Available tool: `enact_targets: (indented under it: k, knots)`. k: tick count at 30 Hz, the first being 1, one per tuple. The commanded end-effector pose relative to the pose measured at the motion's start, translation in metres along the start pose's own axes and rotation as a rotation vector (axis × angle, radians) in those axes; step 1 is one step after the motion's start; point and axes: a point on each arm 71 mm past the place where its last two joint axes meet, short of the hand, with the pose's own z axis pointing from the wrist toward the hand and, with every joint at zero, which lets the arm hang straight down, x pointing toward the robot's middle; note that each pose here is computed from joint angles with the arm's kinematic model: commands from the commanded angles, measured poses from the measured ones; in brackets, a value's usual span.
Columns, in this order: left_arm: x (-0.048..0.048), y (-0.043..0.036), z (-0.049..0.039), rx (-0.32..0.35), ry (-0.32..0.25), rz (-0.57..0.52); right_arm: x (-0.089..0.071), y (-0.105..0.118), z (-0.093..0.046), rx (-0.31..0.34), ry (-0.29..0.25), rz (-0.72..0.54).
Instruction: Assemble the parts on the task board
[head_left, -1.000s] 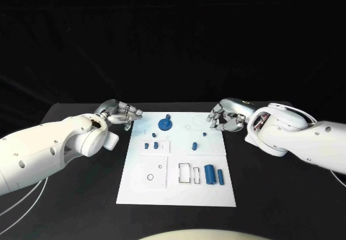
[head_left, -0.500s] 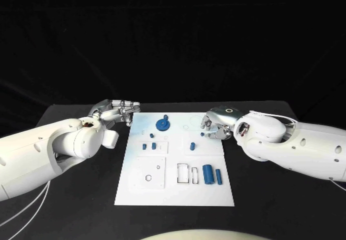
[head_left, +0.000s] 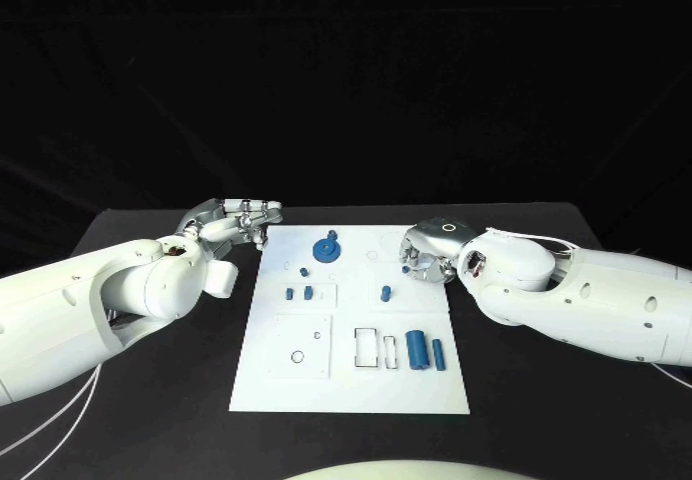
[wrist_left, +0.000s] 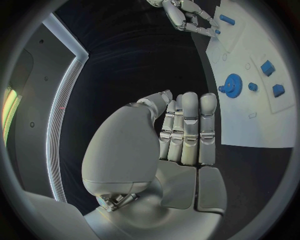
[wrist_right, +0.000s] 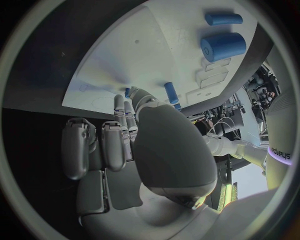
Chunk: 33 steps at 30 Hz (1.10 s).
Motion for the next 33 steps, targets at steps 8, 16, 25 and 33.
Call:
enact_targets:
  k: [8, 16, 25, 33]
  knots:
    - [0.0037, -0.0014, -0.0012, 0.005, 0.044, -0.013, 0.004, 0.002, 0.004, -0.003, 0.018, -0.032]
    - [0.0050, -0.0011, -0.0015, 0.000, 0.057, -0.008, 0.007, 0.002, 0.006, -0.002, 0.027, -0.027]
    - [0.0067, -0.0009, -0.0019, -0.004, 0.072, -0.004, 0.010, 0.002, 0.009, -0.001, 0.049, -0.025]
    - [0.0070, -0.0009, -0.0020, -0.006, 0.074, 0.002, 0.014, 0.003, 0.010, -0.004, 0.062, -0.021]
